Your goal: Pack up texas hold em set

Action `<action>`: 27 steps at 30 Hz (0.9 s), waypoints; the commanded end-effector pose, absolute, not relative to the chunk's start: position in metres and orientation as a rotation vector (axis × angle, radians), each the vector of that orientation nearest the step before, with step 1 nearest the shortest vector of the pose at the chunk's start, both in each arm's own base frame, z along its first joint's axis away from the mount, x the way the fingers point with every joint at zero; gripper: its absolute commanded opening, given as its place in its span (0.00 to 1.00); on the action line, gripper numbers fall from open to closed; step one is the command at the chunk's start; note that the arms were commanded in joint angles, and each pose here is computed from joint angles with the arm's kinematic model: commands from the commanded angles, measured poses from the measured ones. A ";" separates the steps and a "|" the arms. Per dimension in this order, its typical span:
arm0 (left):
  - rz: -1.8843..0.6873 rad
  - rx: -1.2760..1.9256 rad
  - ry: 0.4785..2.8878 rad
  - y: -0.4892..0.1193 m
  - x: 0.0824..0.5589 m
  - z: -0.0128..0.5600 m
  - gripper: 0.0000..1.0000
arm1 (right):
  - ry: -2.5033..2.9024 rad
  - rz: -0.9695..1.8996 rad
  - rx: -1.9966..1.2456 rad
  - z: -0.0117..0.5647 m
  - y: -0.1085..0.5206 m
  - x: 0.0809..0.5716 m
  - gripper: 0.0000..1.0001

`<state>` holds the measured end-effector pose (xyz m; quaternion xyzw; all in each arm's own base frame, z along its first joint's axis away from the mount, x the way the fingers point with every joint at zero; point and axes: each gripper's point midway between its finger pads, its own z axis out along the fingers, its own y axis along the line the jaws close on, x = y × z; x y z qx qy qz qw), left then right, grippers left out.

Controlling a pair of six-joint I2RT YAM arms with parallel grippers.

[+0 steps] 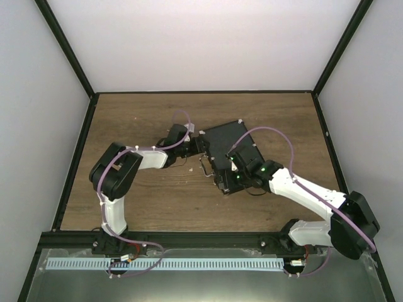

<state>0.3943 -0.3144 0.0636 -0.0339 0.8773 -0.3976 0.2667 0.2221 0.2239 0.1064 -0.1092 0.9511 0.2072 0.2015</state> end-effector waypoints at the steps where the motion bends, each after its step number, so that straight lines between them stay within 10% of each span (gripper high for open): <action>1: -0.929 -0.050 2.328 -0.284 0.414 0.079 0.64 | 2.637 0.535 -0.279 0.120 0.221 0.231 0.93; 7: -0.830 0.002 2.303 -0.255 0.385 0.113 0.75 | 2.647 0.476 -0.306 0.121 0.217 0.233 0.88; 27: -1.248 0.072 2.394 -0.347 0.242 0.115 0.66 | 2.683 0.437 -0.270 0.083 0.218 0.238 0.70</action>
